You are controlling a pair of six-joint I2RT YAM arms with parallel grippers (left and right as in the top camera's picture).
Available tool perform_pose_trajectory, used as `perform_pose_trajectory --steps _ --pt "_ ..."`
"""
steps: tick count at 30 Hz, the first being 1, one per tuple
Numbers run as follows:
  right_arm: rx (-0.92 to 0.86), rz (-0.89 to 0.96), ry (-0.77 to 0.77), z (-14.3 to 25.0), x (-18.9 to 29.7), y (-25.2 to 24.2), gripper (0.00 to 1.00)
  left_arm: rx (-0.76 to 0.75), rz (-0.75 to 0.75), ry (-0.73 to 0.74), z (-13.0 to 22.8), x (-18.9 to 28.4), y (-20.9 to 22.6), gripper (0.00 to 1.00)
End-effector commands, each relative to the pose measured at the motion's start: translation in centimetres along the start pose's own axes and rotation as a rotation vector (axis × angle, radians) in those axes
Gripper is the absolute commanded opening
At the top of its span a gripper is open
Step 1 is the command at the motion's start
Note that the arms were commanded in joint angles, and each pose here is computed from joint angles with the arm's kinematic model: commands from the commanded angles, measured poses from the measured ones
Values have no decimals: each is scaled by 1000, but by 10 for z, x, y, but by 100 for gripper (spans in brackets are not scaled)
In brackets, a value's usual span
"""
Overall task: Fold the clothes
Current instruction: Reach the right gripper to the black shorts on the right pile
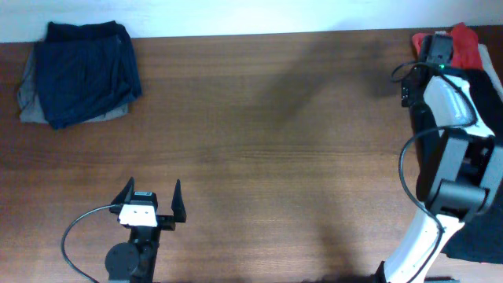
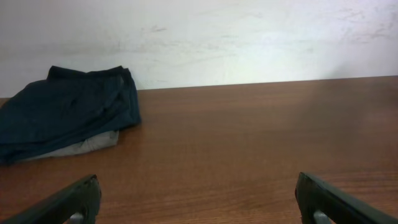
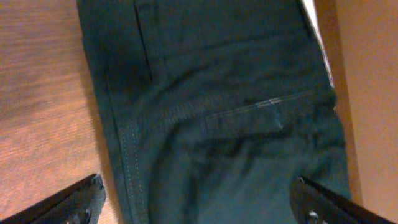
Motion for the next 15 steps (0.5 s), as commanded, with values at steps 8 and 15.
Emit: perform_pose_trajectory --steps 8,15 --pt "71 -32 19 8 -57 34 98 7 -1 3 2 0 0 99" --pt "76 20 71 20 -74 28 45 7 -1 3 2 0 0 99"
Point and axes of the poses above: each gripper's point midway between its finger pads, its own x axis back along the fingers, its own y axis along the line the jaws close on, z = x × y, the point moved 6 cm from there along x, back along the fingers, and after that the axes turned 3 degrees about -x, right-handed, at the moved point
